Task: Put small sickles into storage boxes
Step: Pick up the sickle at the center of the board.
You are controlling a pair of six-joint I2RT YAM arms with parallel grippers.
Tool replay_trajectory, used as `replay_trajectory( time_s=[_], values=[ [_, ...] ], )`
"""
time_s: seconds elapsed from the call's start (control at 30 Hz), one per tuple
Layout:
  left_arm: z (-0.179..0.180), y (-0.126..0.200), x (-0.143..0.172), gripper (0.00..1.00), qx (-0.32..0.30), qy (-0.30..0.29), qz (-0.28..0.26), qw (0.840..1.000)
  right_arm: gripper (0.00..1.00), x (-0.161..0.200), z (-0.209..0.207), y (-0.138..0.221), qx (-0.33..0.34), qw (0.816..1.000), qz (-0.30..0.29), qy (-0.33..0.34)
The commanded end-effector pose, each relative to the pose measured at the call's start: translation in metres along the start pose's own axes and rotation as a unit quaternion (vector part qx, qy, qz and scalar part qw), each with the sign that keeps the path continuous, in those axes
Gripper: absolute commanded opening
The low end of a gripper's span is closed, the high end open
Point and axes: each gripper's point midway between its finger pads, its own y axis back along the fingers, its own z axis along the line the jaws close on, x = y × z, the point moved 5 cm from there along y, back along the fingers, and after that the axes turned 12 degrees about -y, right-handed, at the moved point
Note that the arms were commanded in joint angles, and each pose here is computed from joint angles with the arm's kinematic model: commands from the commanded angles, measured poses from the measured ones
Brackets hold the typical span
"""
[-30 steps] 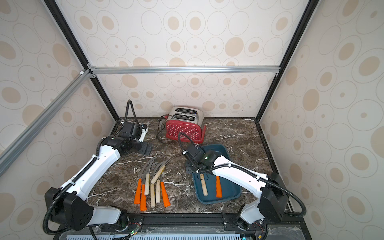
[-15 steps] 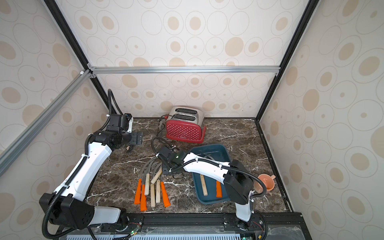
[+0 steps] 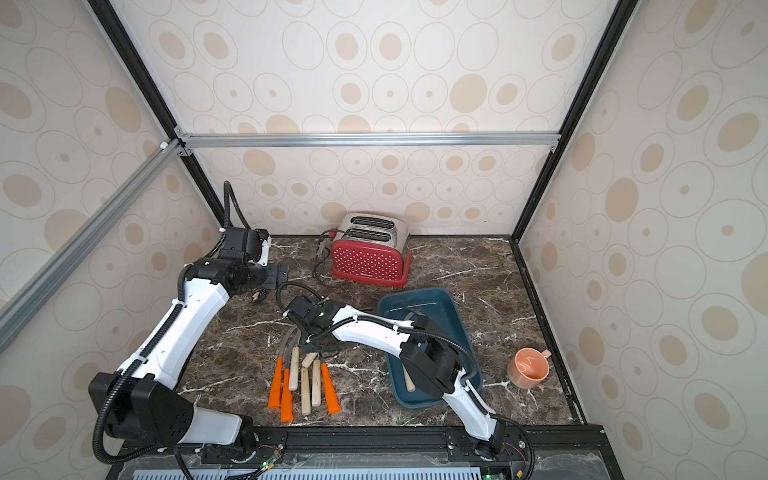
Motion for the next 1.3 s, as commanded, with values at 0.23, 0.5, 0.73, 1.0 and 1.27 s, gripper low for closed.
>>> replay_trajectory(
  time_s=[0.23, 0.5, 0.73, 1.0, 1.27],
  values=[
    [0.000, -0.005, -0.007, 0.99, 0.021, -0.008, -0.001, 1.000, 0.48, 0.004, 0.002, -0.017, 0.032, 0.999, 0.018, -0.012],
    [0.001, -0.009, -0.006, 0.99, 0.025, -0.009, 0.001, 1.000, 0.48, 0.007, 0.001, -0.031, 0.046, 0.998, 0.031, -0.012],
    [-0.002, -0.014, -0.005, 0.99, 0.036, -0.009, 0.005, 0.999, 0.48, 0.008, -0.004, -0.035, 0.058, 0.998, 0.035, -0.014],
    [-0.005, -0.020, -0.001, 0.99, 0.043, -0.018, 0.010, 0.999, 0.47, 0.013, -0.014, -0.044, 0.077, 0.996, 0.045, -0.016],
    [-0.007, -0.021, -0.001, 0.99, 0.050, -0.022, 0.011, 0.998, 0.46, 0.014, -0.011, -0.053, 0.071, 0.996, 0.051, -0.017]
  ],
)
